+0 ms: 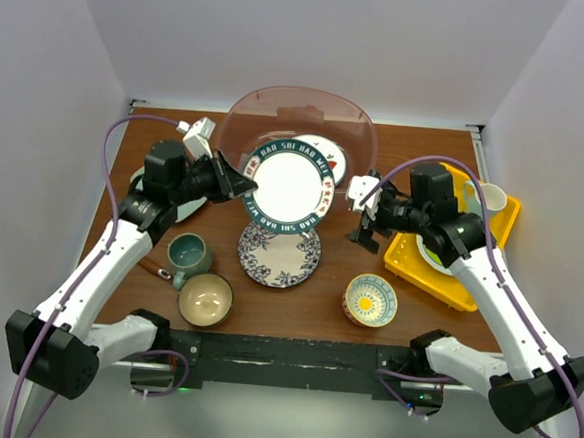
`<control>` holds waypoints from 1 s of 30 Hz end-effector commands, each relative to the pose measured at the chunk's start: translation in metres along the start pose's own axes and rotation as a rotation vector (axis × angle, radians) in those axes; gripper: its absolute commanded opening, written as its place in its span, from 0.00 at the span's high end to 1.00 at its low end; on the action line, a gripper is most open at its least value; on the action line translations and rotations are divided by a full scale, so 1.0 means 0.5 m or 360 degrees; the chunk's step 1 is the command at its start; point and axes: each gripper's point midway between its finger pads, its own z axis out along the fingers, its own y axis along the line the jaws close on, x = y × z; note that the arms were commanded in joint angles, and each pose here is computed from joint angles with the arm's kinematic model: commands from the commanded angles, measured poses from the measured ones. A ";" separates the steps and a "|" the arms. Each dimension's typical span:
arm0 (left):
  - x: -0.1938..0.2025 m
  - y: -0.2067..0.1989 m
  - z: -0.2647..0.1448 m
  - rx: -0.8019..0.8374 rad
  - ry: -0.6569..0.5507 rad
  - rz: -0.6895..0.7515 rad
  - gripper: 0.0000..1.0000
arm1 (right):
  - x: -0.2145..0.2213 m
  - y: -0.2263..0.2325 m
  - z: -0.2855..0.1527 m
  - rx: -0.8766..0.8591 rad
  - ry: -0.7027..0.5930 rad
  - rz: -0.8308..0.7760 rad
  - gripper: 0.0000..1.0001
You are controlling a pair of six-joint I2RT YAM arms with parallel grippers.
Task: Place the mixed dishes into the plastic bin
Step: Place the plate in the plastic bin.
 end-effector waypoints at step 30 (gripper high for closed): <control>-0.276 -0.027 0.182 0.0048 -0.0290 0.0144 1.00 | 0.031 -0.001 0.025 0.0038 -0.0003 0.0055 0.02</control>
